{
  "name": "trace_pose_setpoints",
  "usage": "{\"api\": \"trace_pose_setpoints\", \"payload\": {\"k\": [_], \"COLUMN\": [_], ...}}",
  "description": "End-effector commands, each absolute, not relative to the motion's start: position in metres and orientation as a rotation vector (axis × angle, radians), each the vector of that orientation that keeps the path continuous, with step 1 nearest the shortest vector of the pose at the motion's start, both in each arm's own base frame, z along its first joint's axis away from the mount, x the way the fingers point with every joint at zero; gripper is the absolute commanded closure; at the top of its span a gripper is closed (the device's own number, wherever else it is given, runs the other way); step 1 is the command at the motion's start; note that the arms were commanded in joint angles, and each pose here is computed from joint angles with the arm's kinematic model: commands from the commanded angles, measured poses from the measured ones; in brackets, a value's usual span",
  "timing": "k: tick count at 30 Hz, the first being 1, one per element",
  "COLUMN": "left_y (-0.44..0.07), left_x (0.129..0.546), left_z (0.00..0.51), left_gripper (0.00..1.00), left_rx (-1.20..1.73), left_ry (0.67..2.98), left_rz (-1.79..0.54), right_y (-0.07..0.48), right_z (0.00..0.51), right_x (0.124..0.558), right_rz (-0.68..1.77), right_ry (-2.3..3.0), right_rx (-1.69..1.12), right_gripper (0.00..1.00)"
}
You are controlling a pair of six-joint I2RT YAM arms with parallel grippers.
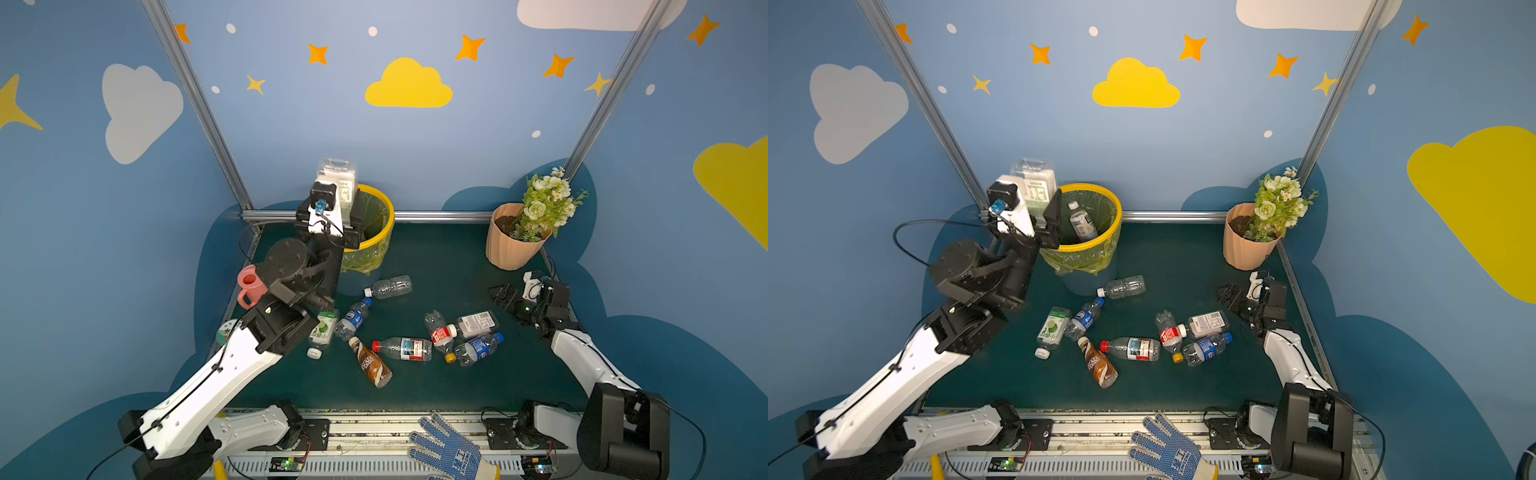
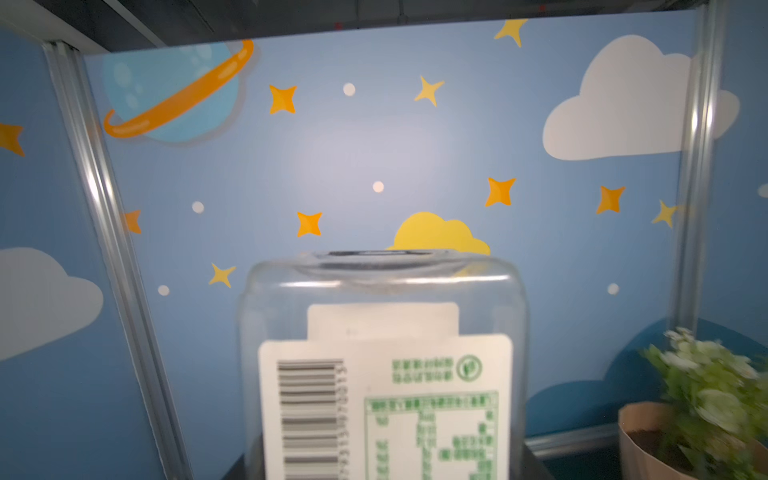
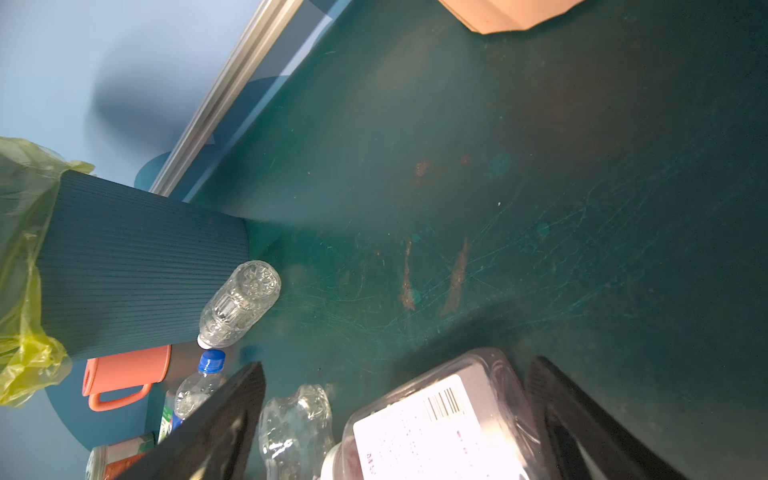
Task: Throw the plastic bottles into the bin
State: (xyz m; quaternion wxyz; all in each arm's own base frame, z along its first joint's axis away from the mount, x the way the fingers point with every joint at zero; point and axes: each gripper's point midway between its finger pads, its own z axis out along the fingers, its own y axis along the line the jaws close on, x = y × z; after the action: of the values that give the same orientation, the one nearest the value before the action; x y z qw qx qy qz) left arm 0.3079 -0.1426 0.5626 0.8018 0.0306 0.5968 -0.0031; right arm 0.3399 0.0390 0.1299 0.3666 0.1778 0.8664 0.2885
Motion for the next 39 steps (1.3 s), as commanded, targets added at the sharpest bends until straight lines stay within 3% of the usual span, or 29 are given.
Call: {"api": "trace_pose_setpoints", "payload": {"k": [1,6,8,10,11,17,21,29,39], "left_y": [-0.134,-0.139,-0.152,-0.159,-0.161,-0.142,-0.126,-0.094,-0.060], "left_x": [0.359,0.460,0.475,0.472,0.468,0.407,0.363,0.340,0.312], "left_z": [0.551,0.433,0.400,0.402,0.417,0.528,0.550,0.474,0.332], "left_gripper": [0.45,0.29,0.23,0.15,0.01,0.00,0.00,0.00,0.00], "left_rx": [0.012,0.029,0.081,0.105,0.122,0.103,0.076,-0.051,-0.206], "left_ry": [1.316,1.776,1.935,1.974,1.936,1.577,1.455,1.553,1.895], "left_rz": [-0.093,-0.224,-0.235,-0.262,-0.279,-0.265,-0.280,-0.222,-0.095], "right_y": [0.037,0.037,0.036,0.036,0.035,0.030,0.030,0.037,0.043], "right_z": [0.143,0.145,0.149,0.152,0.153,0.151,0.148,0.139,0.128], "right_x": [0.338,0.334,0.334,0.334,0.334,0.331,0.332,0.335,0.338], "right_rz": [0.728,0.720,0.719,0.713,0.706,0.664,0.671,0.734,0.754], "right_ry": [2.201,2.193,2.184,2.179,2.176,2.184,2.190,2.225,2.271], "right_rx": [0.445,0.444,0.442,0.438,0.439,0.448,0.458,0.489,0.509], "right_gripper": [0.04,0.04,0.04,0.04,0.04,0.04,0.04,0.04,0.05]}}
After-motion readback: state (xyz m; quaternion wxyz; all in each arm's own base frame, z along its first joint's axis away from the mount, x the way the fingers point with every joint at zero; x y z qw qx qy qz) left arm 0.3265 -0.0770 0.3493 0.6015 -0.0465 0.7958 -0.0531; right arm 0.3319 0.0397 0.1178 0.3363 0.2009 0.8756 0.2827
